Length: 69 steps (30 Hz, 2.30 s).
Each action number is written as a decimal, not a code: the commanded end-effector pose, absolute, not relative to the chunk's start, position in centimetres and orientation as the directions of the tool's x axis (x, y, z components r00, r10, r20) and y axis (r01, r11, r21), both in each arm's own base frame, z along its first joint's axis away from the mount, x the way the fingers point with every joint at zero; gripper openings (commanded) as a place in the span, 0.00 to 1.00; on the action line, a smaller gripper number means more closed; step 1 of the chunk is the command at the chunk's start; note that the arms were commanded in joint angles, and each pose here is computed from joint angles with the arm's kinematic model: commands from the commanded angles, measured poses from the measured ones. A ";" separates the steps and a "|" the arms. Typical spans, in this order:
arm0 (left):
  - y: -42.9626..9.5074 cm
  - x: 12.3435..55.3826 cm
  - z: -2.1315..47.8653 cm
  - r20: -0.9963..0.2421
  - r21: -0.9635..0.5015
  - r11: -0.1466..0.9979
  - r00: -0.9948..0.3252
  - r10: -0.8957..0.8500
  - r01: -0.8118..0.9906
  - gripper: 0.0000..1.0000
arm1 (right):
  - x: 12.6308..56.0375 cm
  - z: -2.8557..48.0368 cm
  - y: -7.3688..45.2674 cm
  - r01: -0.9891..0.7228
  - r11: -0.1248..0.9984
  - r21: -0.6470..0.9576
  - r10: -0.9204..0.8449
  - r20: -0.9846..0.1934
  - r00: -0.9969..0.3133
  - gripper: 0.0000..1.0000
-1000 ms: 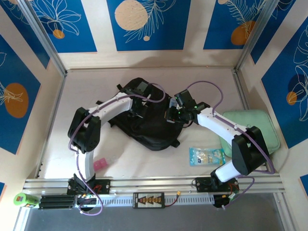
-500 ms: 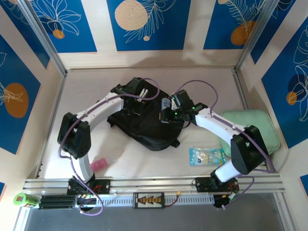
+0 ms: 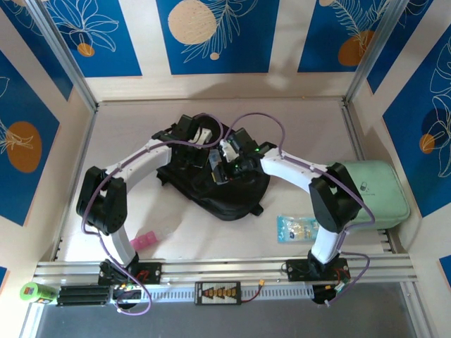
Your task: Pack books, pencil case, and school supplies into a backpack
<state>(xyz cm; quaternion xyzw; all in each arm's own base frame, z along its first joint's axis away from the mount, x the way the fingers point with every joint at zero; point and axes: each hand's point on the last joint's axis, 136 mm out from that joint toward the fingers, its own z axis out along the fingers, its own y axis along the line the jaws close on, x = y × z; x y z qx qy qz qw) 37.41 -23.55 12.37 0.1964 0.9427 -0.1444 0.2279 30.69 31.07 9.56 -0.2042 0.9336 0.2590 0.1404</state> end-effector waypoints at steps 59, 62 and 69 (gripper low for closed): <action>-21.2 38.7 6.2 -0.309 -0.324 0.914 -0.941 0.142 0.244 0.00 | 26.4 7.0 29.1 -0.270 0.862 0.429 -0.203 -0.197 -0.959 0.68; -21.3 38.7 6.3 -0.310 -0.326 0.913 -0.940 0.142 0.246 0.00 | 26.5 6.2 29.6 -0.300 0.870 0.391 -0.236 -0.205 -0.950 0.68; -21.4 38.8 6.9 -0.322 -0.334 0.908 -0.936 0.142 0.252 0.00 | 28.7 4.6 29.7 -0.303 0.906 0.296 -0.234 -0.247 -0.940 0.62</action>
